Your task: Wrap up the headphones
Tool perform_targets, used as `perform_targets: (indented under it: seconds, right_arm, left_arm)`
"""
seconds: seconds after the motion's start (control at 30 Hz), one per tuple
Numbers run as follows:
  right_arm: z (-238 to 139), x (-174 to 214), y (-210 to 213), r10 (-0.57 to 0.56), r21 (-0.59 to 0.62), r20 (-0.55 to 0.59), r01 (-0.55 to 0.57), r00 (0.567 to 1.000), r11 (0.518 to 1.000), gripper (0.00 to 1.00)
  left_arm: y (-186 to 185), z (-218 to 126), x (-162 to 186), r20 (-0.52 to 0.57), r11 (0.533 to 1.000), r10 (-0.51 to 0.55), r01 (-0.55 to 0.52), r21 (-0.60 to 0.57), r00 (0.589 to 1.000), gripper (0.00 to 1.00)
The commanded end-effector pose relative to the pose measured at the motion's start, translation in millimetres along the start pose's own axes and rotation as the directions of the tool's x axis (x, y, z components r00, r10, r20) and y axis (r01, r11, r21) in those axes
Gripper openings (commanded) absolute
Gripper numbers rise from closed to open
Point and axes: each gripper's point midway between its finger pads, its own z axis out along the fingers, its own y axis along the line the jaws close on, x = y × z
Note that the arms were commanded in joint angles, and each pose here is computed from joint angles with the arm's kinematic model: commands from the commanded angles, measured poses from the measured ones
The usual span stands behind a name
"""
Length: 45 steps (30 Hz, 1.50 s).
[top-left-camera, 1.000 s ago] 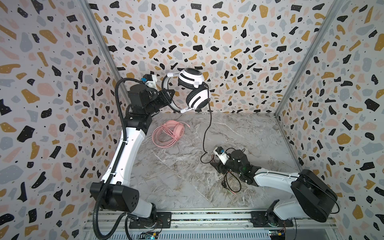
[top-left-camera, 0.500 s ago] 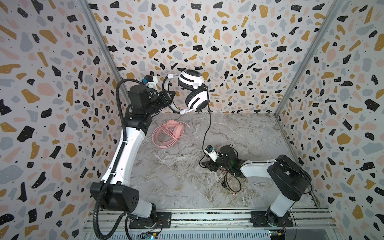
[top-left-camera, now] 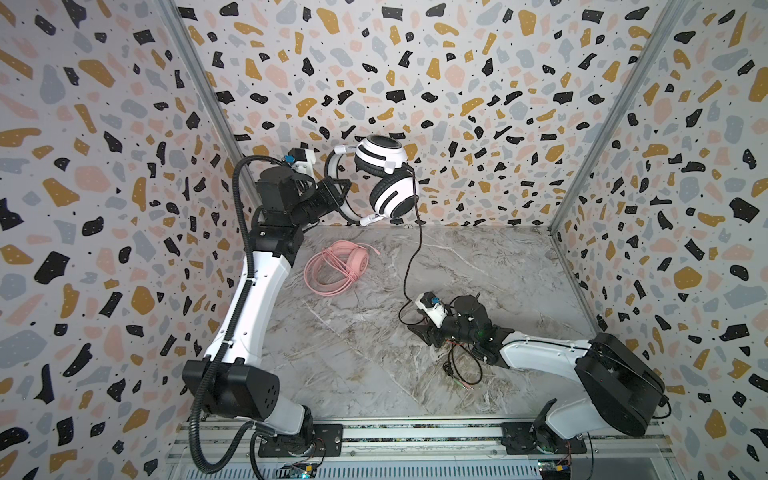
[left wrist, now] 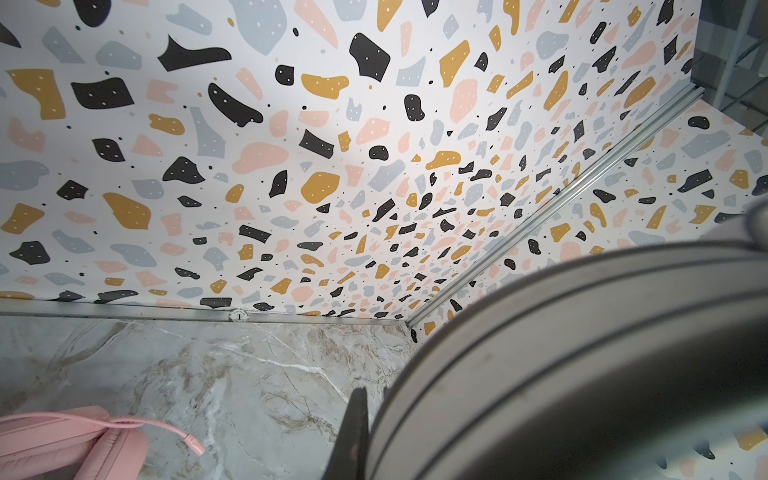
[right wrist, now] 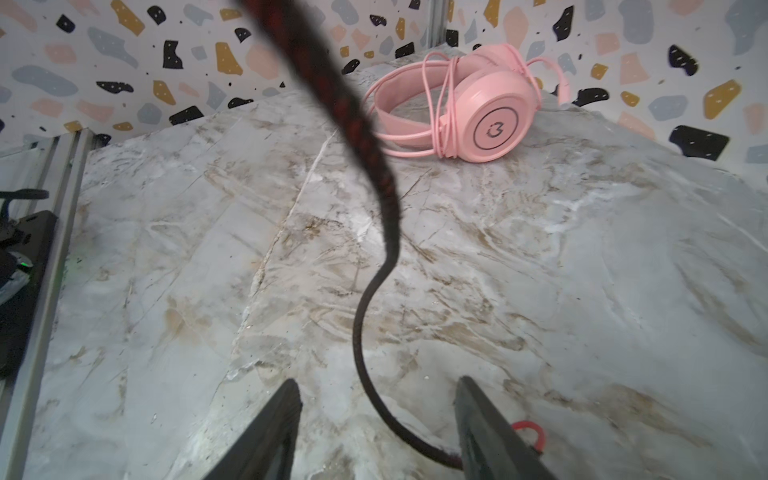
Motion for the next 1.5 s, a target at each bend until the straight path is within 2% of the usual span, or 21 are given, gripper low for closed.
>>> perform_targets:
  seconds: [0.0,0.13,0.33,0.47,0.53,0.67,0.8,0.93,1.03,1.13,1.23,1.33,1.47]
  right_arm:
    - [11.5,7.9,-10.8,-0.013,0.049,-0.032,0.015,0.999,0.999,0.61]
    - [30.1,15.8,-29.1,-0.032,0.118,-0.068,0.04,0.997,0.992,0.6]
    - [45.7,15.1,-39.3,-0.057,0.139,-0.082,0.069,0.995,0.988,0.58]
    - [48.9,17.4,-33.9,-0.048,0.095,-0.086,0.056,0.995,0.994,0.29]
    - [46.6,21.7,-35.5,-0.023,0.112,-0.091,0.033,0.996,0.993,0.18]
    - [36.0,27.7,-38.3,0.049,0.151,-0.096,-0.034,0.994,0.988,0.04]
    - [15.1,24.7,-28.6,0.119,0.151,-0.067,-0.107,0.991,0.983,0.01]
    - [-4.0,31.1,-19.5,0.16,0.148,-0.099,-0.145,0.982,0.978,0.01]
    - [-13.2,39.1,-16.9,0.191,0.164,-0.13,-0.169,0.973,0.972,0.01]
    - [-19.9,47.7,-27.8,0.226,0.245,-0.16,-0.184,0.961,0.952,0.01]
    - [-32.6,46.4,-43.3,0.267,0.331,-0.147,-0.207,0.952,0.921,0.01]
    - [-49.8,47.8,-69.8,0.331,0.427,-0.132,-0.248,0.934,0.87,0.01]
    - [-77.9,56.6,-108.3,0.441,0.545,-0.095,-0.324,0.893,0.773,0.0]
  left_arm:
    - [-39.5,-14.7,-33.5,0.097,0.993,0.038,-0.048,0.106,0.995,0.0]
    - [-39.2,-14.8,-31.3,0.09,0.993,0.03,-0.04,0.111,0.995,0.0]
    - [-38.6,-14.3,-29.9,0.082,0.993,0.027,-0.036,0.109,0.996,0.0]
    - [-36.9,-12.4,-31.7,0.082,0.994,0.014,-0.023,0.109,0.997,0.0]
    - [-34.3,-9.5,-31.0,0.08,0.994,-0.003,-0.006,0.11,0.997,0.0]
    - [-16.7,-7.0,-26.2,0.095,0.998,-0.039,0.034,0.057,0.995,0.0]
    - [12.7,-12.0,-12.5,0.146,0.997,-0.071,0.076,-0.029,0.987,0.0]
    - [41.9,-16.0,5.2,0.156,0.985,-0.09,0.111,-0.13,0.984,0.0]
    - [50.9,-13.5,19.9,0.157,0.982,-0.137,0.155,-0.11,0.978,0.0]
    - [57.5,-10.5,34.9,0.118,0.979,-0.146,0.16,-0.124,0.982,0.0]
    - [71.2,-15.8,45.3,0.092,0.971,-0.093,0.111,-0.212,0.991,0.0]
    - [80.8,-24.4,52.0,0.096,0.96,-0.077,0.1,-0.262,0.992,0.0]
    - [84.5,-30.8,56.3,0.092,0.954,-0.06,0.084,-0.289,0.994,0.0]
